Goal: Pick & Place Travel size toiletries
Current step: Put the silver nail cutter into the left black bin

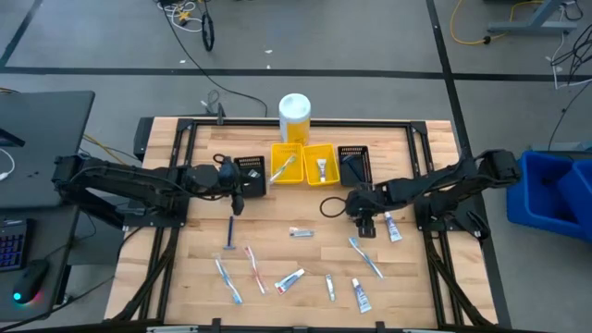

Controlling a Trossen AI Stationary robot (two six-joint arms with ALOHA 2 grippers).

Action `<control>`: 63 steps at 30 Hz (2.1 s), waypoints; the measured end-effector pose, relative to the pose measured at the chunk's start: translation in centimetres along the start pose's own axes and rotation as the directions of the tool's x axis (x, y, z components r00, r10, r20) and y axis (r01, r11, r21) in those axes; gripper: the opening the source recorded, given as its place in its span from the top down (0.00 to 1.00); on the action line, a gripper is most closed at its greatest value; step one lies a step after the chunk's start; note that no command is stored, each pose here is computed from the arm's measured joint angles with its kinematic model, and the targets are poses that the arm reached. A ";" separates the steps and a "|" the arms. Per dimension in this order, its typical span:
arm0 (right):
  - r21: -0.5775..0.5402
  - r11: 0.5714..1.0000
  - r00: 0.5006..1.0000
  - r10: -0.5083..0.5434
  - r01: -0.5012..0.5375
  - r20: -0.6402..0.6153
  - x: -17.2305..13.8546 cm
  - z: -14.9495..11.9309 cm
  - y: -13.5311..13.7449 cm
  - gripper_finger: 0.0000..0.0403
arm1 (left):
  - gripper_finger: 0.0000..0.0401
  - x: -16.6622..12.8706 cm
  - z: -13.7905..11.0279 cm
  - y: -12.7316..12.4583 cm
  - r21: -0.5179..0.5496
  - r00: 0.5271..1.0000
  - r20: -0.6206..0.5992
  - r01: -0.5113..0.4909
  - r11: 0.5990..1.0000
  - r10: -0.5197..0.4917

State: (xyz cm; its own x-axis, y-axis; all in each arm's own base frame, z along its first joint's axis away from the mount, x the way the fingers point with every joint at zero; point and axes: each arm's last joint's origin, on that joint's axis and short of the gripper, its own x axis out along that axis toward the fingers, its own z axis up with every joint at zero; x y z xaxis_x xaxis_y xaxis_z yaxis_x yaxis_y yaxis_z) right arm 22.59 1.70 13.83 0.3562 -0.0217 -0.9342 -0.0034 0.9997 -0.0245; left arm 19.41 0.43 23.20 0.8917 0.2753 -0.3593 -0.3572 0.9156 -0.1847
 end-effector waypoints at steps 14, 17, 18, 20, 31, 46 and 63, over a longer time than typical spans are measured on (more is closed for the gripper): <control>-0.013 0.999 0.990 0.031 -0.029 0.135 1.2 -0.5 0.0 0.75 | 0.72 0.0 0.0 0.0 0.000 1.000 0.002 -0.004 1.000 0.004; 0.018 0.999 0.984 0.038 -0.042 0.175 1.1 -0.1 0.1 0.82 | 0.72 0.0 0.0 0.0 -0.001 1.000 0.006 -0.015 1.000 0.015; 0.030 0.999 0.980 0.039 -0.046 0.197 1.0 0.1 0.1 0.84 | 0.72 0.0 0.0 0.1 0.000 1.000 0.008 -0.021 1.000 0.021; 0.049 0.997 0.965 0.043 -0.057 0.260 0.9 0.8 0.1 0.85 | 0.72 0.0 0.0 0.1 -0.001 1.000 0.010 -0.028 1.000 0.028; 0.149 0.979 0.402 -0.083 -0.137 0.912 -4.5 7.3 -0.2 0.84 | 0.72 0.5 0.5 -0.3 -0.008 0.998 0.058 0.024 1.000 -0.023; 0.150 0.979 0.358 -0.092 -0.139 0.929 -2.6 11.4 -0.1 0.84 | 0.72 5.7 -0.9 -2.4 -0.001 0.955 0.088 0.285 0.959 -0.284; 0.164 0.974 0.373 -0.095 -0.156 0.923 -0.5 14.2 0.0 0.84 | 0.50 6.7 -0.9 -2.8 0.029 0.933 0.145 0.329 0.944 -0.330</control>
State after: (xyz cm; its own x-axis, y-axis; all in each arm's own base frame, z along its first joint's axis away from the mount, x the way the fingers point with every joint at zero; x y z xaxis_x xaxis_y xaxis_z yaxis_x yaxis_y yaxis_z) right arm 35.64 1.85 19.35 0.9956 -0.0922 -0.0179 0.0939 0.9791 0.1802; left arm 26.10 -0.53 20.47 0.9899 -0.0028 -0.1416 -0.0354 0.9632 -0.2665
